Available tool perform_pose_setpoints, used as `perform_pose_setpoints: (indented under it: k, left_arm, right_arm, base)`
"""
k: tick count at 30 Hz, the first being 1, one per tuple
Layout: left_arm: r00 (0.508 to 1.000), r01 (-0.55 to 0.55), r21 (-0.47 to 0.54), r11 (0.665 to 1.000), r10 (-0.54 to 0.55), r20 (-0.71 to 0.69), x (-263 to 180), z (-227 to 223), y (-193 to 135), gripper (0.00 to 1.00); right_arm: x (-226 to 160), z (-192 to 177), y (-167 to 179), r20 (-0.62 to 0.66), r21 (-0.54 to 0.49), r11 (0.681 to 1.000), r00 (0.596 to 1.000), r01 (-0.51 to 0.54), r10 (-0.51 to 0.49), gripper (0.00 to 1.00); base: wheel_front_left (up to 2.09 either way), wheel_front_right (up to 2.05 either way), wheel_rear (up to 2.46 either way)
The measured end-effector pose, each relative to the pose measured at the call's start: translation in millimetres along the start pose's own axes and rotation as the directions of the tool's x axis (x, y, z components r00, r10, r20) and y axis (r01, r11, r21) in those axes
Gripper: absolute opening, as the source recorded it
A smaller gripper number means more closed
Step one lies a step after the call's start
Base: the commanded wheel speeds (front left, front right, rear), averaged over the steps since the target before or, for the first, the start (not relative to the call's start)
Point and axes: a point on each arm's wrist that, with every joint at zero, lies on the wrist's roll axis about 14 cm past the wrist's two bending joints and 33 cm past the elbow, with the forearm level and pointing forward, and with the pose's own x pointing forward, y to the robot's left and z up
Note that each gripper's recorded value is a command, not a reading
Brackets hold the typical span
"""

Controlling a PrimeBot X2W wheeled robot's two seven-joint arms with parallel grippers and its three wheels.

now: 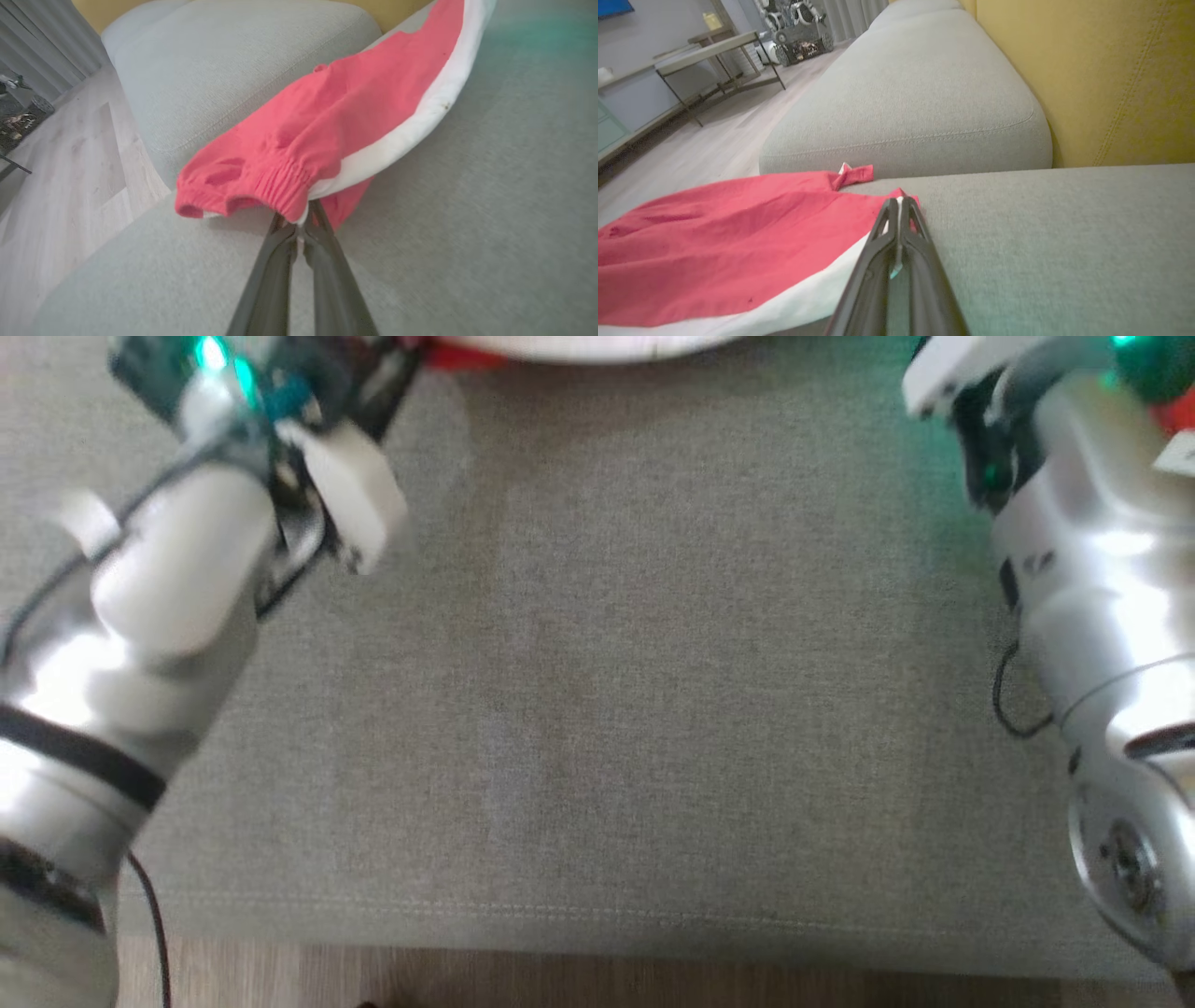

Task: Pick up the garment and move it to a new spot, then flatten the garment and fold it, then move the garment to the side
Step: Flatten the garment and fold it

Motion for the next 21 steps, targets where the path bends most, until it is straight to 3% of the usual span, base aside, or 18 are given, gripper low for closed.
perform_pose_setpoints:
  k: [12, 21]
  left_arm:
    - [0.993, 0.083, -0.011, 0.996, -0.084, -0.079, -58.9, -22.5, -63.4, 0.00]
    - [0.994, 0.088, -0.016, 0.996, -0.089, -0.069, -92.1, -14.8, -93.5, 0.00]
  right_arm:
    - [-69.4, -53.6, -0.1, -0.288, -0.133, 0.991, 0.958, -0.030, -0.009, 0.00]
    - [-118.2, -54.0, -8.8, -0.374, -0.177, 0.983, 0.927, -0.056, -0.015, 0.00]
  base:
    - [0.00, 0.00, 0.00]
    - [0.00, 0.00, 0.00]
